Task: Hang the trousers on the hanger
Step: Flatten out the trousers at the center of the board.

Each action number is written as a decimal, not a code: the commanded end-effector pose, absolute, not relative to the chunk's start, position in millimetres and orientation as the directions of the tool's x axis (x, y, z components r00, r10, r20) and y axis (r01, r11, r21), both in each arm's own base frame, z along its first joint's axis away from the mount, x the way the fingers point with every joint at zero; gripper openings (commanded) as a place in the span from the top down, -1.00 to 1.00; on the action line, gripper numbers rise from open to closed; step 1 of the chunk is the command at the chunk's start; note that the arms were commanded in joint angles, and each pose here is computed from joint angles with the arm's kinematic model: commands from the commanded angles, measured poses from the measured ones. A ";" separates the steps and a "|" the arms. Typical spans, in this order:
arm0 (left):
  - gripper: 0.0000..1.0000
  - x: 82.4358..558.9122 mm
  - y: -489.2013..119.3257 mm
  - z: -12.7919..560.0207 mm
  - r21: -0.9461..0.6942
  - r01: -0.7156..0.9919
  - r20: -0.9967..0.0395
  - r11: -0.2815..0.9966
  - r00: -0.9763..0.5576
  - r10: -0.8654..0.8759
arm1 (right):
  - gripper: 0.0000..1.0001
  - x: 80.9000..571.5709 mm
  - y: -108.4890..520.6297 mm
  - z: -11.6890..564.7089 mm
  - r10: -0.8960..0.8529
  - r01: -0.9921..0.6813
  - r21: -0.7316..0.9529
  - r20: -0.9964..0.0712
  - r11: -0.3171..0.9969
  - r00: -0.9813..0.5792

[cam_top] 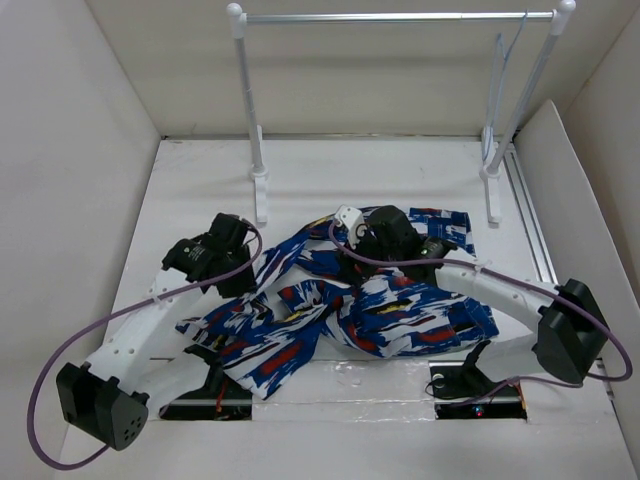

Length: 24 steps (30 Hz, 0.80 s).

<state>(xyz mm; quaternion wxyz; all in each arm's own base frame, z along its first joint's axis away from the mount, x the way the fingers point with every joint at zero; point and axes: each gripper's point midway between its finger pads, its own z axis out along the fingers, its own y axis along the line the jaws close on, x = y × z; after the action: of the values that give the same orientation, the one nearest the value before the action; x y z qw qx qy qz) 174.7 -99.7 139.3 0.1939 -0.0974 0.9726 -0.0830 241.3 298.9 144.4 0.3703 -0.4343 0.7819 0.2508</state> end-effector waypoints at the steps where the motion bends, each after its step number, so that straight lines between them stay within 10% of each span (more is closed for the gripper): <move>1: 0.68 150.0 -85.1 120.6 -0.113 -0.144 -0.282 0.983 -0.944 -0.170 | -0.33 253.6 289.4 156.5 -0.463 -0.850 0.034 -0.827 0.526 -0.320; 2: 1.00 158.2 -85.6 123.0 -0.111 -0.160 -0.306 0.981 -0.934 -0.187 | -0.32 255.7 282.6 153.7 -0.460 -0.837 0.032 -0.823 0.546 -0.332; 11: 1.00 363.1 -51.9 197.3 -0.014 -0.320 -0.640 0.947 -0.725 -0.254 | -0.32 265.5 221.5 138.1 -0.390 -0.742 0.067 -0.817 0.667 -0.424; 15: 1.00 460.8 -45.1 188.1 0.110 -0.299 -0.630 0.948 -0.758 -0.167 | -0.33 268.4 200.9 143.2 -0.371 -0.700 0.053 -0.818 0.713 -0.440; 20: -0.26 492.0 -48.7 183.0 0.065 -0.296 -0.617 0.953 -0.762 -0.195 | -0.33 262.6 189.9 156.5 -0.361 -0.686 0.039 -0.828 0.726 -0.429; 24: -0.58 461.3 -29.7 206.2 0.056 -0.401 -0.682 0.914 -0.684 -0.258 | -0.33 255.0 185.6 160.8 -0.362 -0.684 0.024 -0.835 0.729 -0.415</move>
<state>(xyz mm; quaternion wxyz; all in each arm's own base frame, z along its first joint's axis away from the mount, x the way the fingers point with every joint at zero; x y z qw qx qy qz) 483.1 -47.4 122.6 0.2718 -0.1389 0.9469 0.1009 259.9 189.0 157.4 0.4305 -0.3177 0.8232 0.1900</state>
